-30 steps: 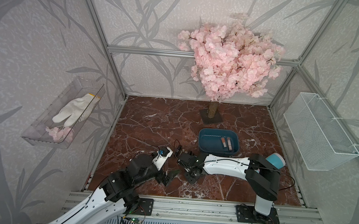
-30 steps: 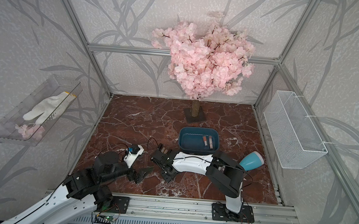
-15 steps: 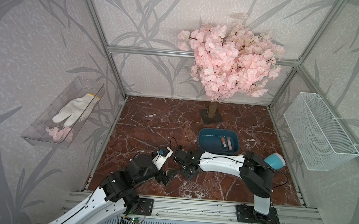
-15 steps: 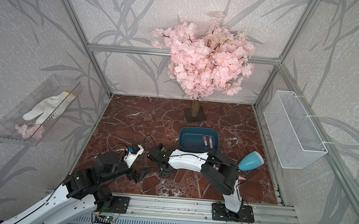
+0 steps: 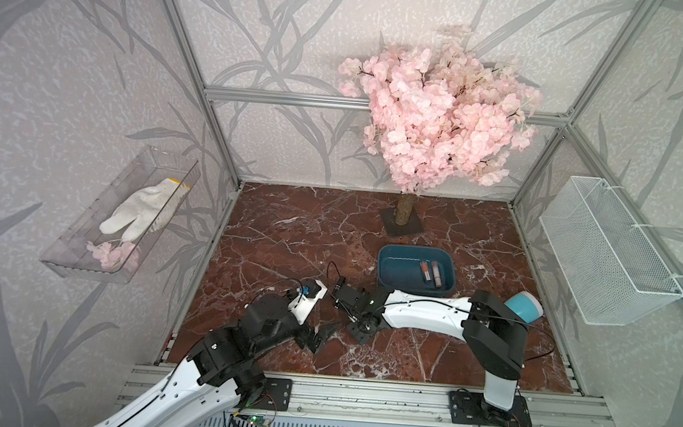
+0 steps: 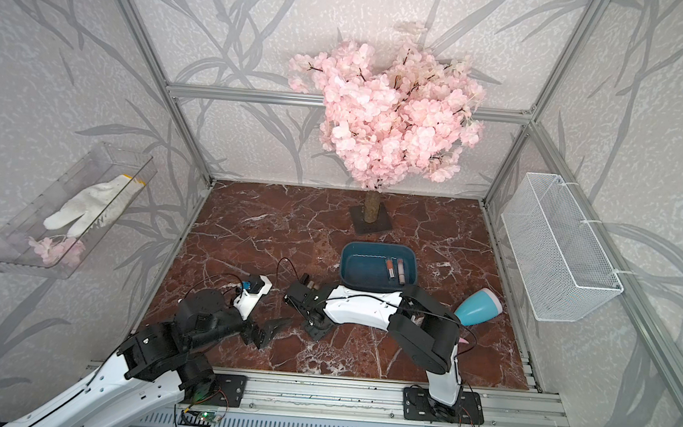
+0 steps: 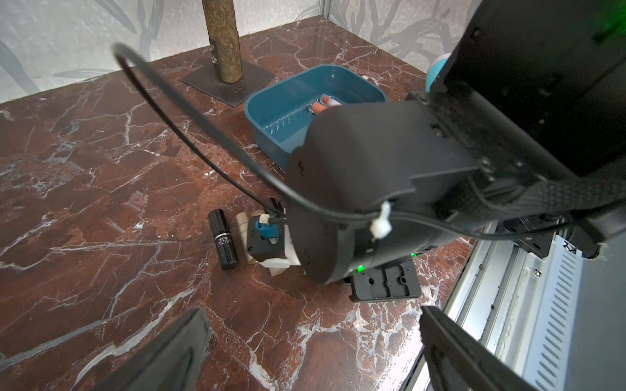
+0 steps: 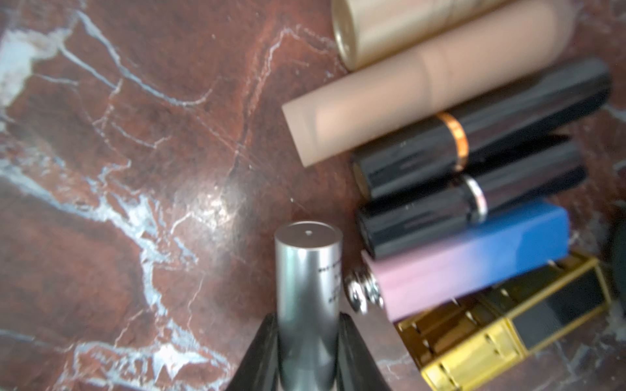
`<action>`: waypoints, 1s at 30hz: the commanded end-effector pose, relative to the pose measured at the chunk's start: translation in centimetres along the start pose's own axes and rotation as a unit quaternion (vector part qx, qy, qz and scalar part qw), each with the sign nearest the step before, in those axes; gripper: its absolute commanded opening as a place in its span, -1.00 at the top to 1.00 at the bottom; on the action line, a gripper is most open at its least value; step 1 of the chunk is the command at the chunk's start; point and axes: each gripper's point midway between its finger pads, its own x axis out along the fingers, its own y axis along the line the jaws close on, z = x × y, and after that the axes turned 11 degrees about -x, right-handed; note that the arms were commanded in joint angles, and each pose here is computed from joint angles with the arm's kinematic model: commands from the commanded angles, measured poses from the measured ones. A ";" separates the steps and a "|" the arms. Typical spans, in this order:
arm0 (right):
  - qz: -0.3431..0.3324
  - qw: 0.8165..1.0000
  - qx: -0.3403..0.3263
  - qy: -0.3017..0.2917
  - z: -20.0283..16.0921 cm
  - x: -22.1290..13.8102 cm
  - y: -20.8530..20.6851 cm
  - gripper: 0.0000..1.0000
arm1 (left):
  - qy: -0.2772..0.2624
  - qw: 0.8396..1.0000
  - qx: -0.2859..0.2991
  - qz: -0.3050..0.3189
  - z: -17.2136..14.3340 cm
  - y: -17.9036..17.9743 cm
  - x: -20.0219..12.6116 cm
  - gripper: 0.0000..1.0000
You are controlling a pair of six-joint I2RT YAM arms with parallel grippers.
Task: Put the lipstick into the storage box
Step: Pick up the lipstick at the center of the board, then place the lipstick in the storage box.
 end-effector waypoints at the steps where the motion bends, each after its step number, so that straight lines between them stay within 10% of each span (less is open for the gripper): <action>1: 0.023 0.998 0.014 -0.053 1.6 -2.9 0.1 0.53 | -0.019 1.000 0.012 0.007 0.6 0.2 -0.6 -1.00; 17: 0.053 0.967 0.133 -0.209 3.8 -12.7 -7.0 0.54 | -0.025 0.997 0.069 -0.031 5.7 -2.6 0.6 -1.00; 30: 0.019 0.958 0.190 -0.213 2.8 -14.8 -13.5 0.53 | -0.003 0.991 0.118 -0.055 9.0 -4.5 5.1 -1.00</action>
